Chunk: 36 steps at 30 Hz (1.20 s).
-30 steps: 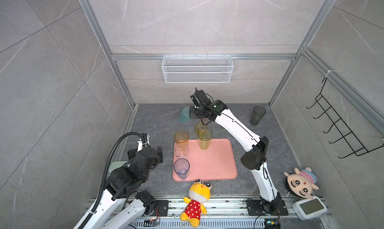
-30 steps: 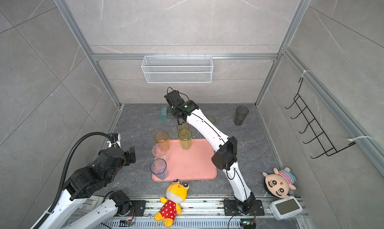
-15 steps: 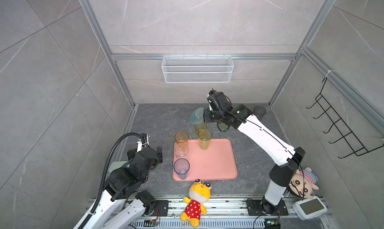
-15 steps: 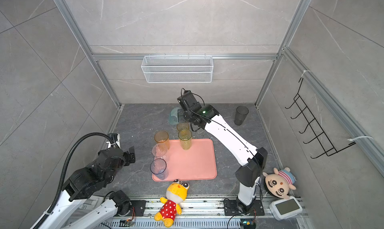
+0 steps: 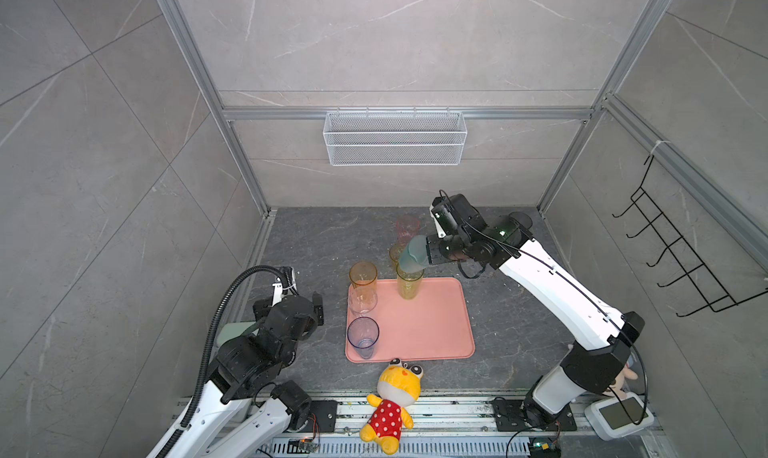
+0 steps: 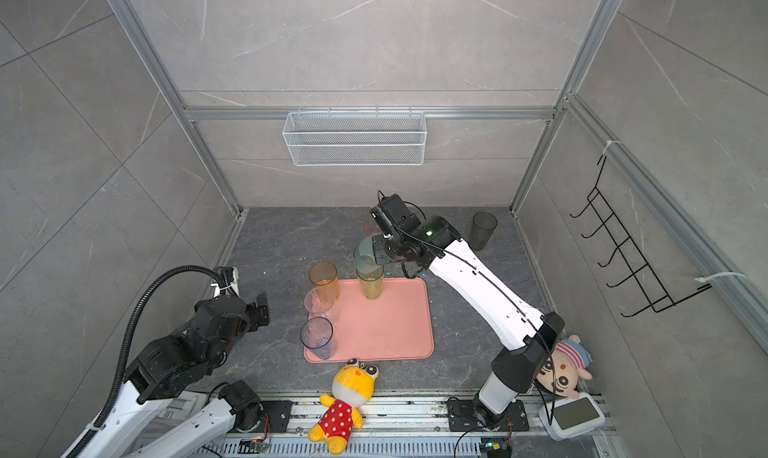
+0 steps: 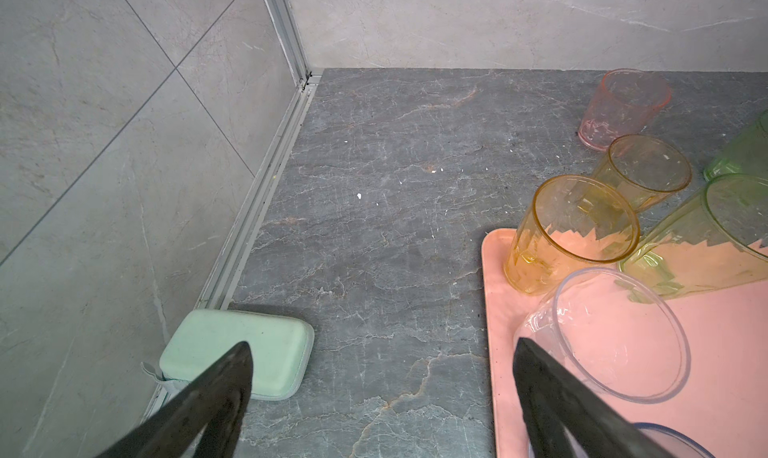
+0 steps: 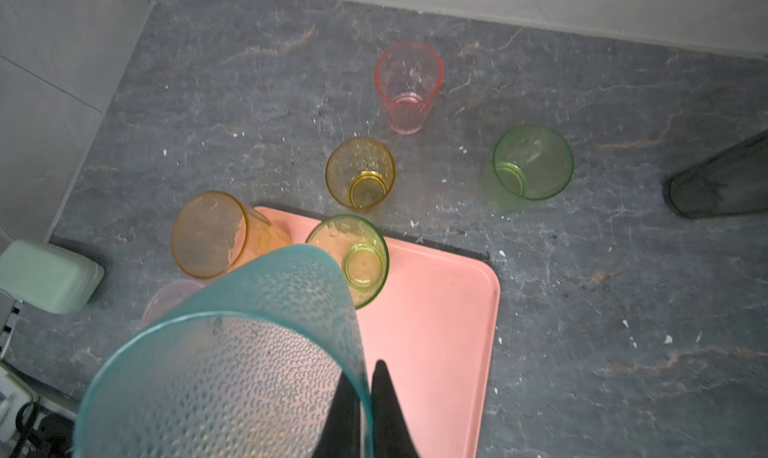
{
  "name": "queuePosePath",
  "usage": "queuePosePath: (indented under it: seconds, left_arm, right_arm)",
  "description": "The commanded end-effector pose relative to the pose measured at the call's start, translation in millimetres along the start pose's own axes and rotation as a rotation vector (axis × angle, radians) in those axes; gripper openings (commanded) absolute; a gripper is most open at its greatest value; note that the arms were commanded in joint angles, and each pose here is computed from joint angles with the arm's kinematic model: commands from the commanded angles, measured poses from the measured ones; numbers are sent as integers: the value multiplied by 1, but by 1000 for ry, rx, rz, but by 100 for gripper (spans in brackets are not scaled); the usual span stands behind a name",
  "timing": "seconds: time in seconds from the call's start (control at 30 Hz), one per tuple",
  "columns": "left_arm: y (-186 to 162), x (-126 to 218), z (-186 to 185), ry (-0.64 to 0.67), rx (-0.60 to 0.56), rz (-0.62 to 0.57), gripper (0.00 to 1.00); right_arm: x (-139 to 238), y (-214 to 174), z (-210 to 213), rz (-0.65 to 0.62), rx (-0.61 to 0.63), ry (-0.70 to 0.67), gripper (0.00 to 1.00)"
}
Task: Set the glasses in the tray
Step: 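Carry the teal glass over the tray and lower it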
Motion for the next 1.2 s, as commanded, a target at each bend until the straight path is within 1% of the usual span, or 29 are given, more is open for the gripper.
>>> queuePosePath:
  seconds: [0.0, 0.3, 0.4, 0.47, 0.6, 0.8, 0.93, 1.17]
  left_arm:
    - [1, 2, 4, 23, 28, -11, 97]
    - [0, -1, 3, 29, 18, -1, 97]
    - [0, -1, 3, 31, 14, 2, 97]
    - [0, -2, 2, 32, 15, 3, 97]
    - [0, -3, 2, 34, 10, 7, 97]
    - [0, -3, 2, 36, 8, 8, 97]
    - [0, -3, 2, 37, 7, 10, 97]
    - [0, -4, 1, 36, 7, 11, 97]
  right_arm:
    - [19, -14, -8, 13, 22, 25, 0]
    - [20, -45, -15, 60, 52, 77, 0]
    - [17, -54, -17, 42, 78, 60, 0]
    - [12, -63, -16, 53, 92, 56, 0]
    - [-1, -77, -19, 79, 98, 9, 0]
    - [-30, -96, -21, 124, 66, -32, 0]
    - [-50, -107, -18, 162, 38, -31, 0]
    - [-74, -117, -20, 178, 12, -56, 0]
Point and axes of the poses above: each gripper's point midway between its finger pads, its own x axis back along the fingers, its own z axis along the line the jaws close on, y = z × x, the point moved 3 cm from there along x, back along the fingers, and after that the axes turned 13 degrees about -x, right-handed, at the moved point
